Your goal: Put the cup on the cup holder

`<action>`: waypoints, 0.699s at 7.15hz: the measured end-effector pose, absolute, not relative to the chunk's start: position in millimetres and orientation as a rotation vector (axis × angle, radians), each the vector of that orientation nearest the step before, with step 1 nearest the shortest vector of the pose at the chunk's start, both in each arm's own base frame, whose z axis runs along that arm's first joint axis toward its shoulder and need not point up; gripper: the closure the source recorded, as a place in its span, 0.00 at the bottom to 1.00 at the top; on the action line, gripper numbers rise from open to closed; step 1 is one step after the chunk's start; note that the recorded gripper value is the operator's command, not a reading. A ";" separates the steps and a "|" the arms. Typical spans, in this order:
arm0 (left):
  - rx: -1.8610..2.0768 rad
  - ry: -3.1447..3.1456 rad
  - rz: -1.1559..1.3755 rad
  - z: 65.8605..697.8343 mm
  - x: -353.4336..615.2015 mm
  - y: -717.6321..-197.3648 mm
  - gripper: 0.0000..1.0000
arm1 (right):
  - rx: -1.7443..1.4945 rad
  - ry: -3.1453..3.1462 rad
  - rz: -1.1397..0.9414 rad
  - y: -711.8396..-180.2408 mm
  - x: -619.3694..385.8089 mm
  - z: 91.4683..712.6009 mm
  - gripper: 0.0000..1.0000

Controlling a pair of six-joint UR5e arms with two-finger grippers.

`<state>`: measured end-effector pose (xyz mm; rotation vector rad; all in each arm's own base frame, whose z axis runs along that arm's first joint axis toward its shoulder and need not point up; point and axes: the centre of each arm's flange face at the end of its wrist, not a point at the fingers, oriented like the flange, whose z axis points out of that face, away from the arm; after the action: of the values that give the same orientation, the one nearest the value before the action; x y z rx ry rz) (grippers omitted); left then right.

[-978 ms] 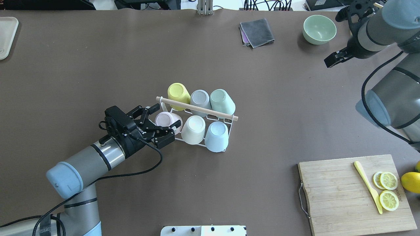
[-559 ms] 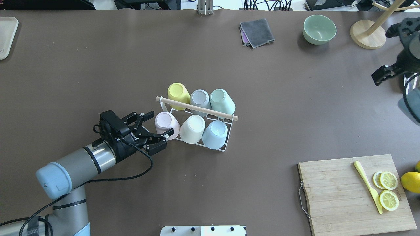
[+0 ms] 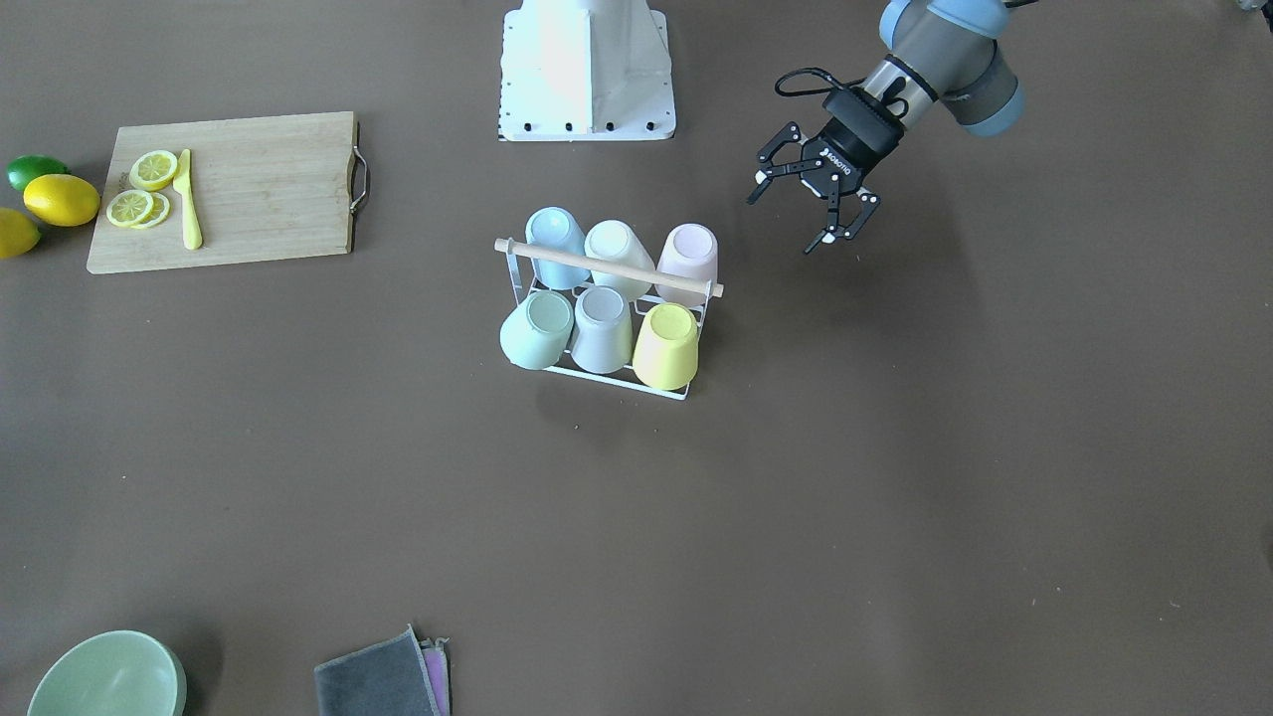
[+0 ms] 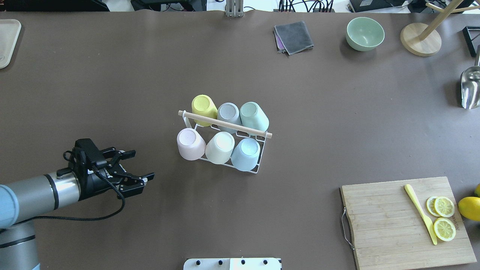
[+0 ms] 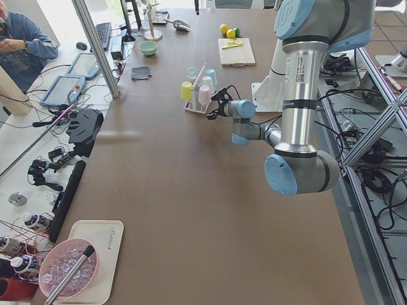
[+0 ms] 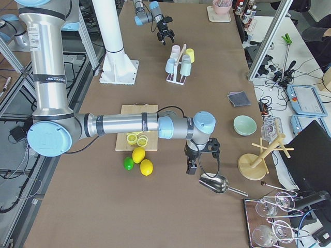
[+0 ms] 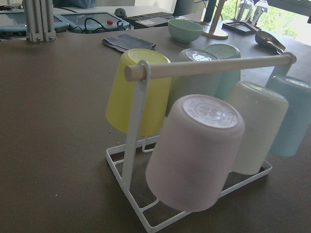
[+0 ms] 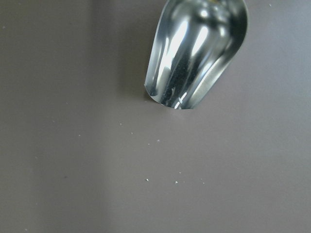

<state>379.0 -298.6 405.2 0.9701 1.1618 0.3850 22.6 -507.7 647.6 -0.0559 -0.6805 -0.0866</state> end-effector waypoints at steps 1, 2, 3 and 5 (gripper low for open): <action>0.896 1.107 0.412 419.1 346.3 -306.2 0.01 | -0.049 -0.690 -0.077 -503.1 39.6 655.1 0.00; 0.817 1.036 0.402 435.2 309.2 -325.1 0.01 | -0.038 -0.706 -0.065 -501.0 49.9 654.1 0.00; 0.749 0.954 0.351 452.0 271.0 -350.1 0.01 | -0.027 -0.731 -0.053 -499.8 55.9 650.3 0.00; 0.521 0.817 0.184 491.5 181.7 -400.2 0.01 | -0.025 -0.761 -0.033 -495.2 62.4 651.2 0.00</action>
<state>181.7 -400.2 491.5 0.5207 0.8170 0.1841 62.4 -495.2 651.2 -0.0253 -0.7612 -0.0329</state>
